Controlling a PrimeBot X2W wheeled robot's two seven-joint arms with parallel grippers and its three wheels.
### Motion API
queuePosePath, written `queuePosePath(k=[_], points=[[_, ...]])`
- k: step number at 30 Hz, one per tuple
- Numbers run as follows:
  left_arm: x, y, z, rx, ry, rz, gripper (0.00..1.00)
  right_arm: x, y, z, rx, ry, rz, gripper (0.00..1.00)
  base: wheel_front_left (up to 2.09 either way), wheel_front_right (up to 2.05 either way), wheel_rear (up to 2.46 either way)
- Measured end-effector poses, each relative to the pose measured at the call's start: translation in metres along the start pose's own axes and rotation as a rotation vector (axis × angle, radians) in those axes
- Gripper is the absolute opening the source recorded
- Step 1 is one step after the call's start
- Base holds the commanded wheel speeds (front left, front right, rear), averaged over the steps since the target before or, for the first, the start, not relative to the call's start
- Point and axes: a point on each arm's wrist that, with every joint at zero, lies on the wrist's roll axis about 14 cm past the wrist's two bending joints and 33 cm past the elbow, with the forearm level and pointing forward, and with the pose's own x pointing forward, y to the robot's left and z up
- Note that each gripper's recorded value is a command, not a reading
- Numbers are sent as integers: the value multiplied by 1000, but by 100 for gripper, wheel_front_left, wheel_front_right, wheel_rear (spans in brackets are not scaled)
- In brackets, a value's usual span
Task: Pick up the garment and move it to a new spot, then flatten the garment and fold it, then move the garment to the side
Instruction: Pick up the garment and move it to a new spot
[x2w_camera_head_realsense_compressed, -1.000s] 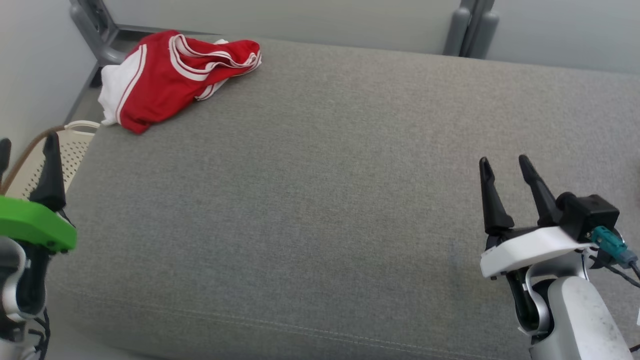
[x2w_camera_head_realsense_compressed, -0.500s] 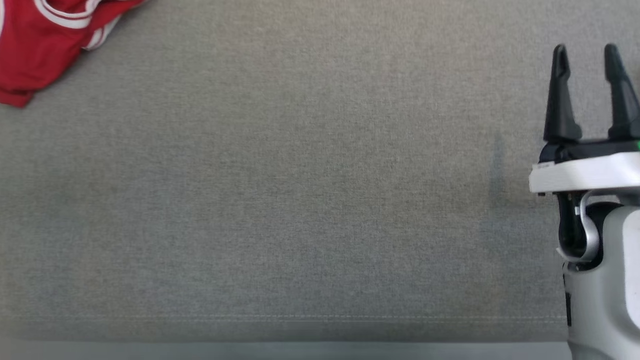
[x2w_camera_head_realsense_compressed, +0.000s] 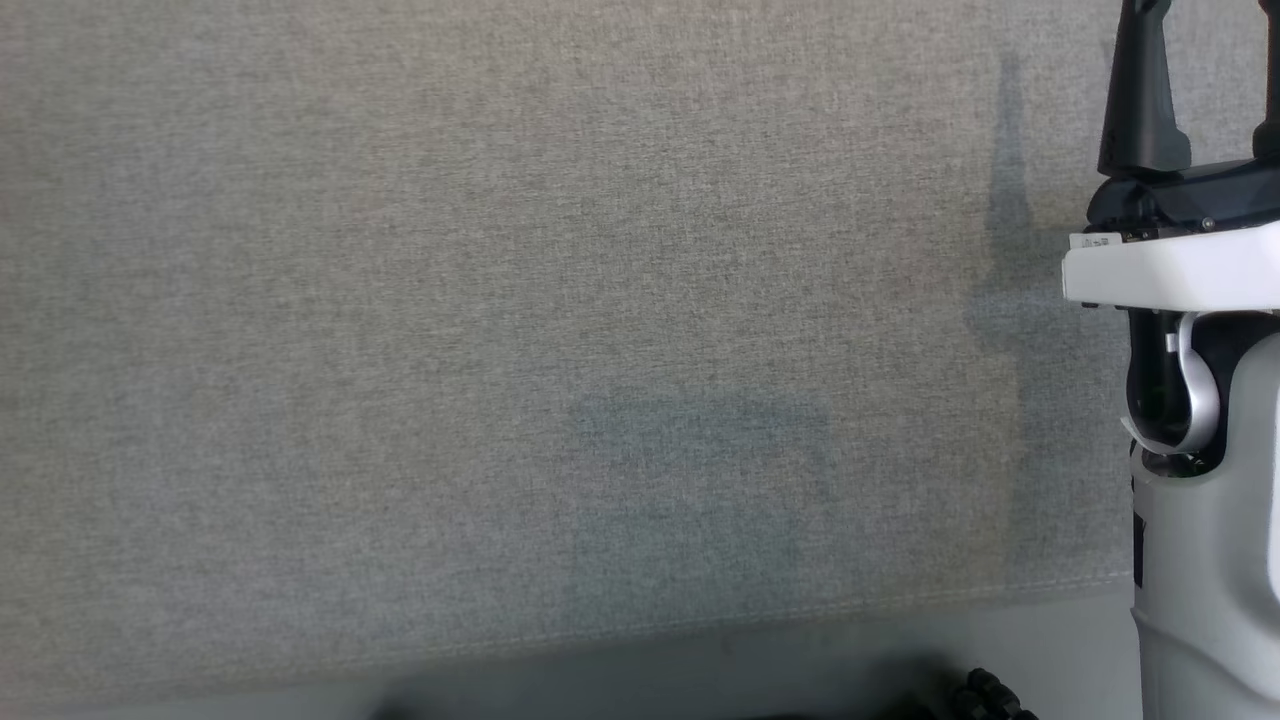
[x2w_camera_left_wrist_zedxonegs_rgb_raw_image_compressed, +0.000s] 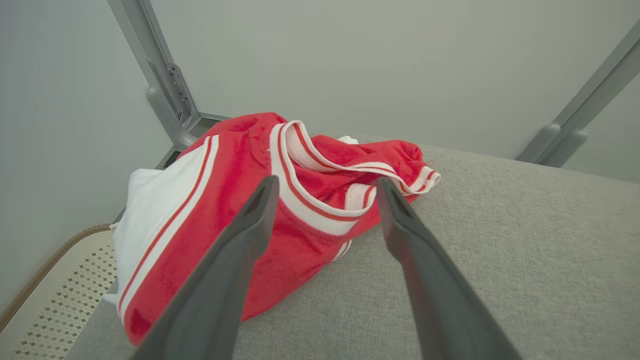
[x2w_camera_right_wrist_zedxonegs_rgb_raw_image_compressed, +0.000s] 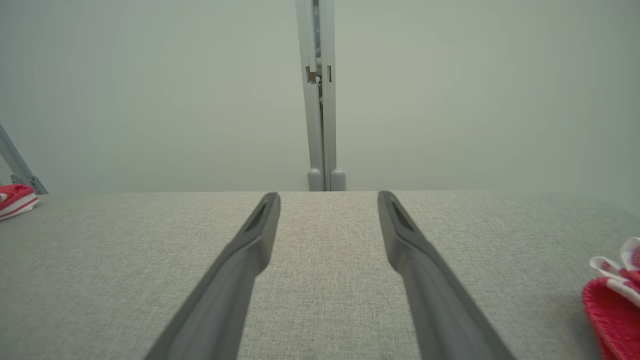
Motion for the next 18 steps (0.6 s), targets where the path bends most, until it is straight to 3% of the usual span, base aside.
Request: queuePosePath(k=[18], points=[[70,35,-68,-41,168,207,100,-10,-23,-22,-108,86,-30,100,0,0,0]])
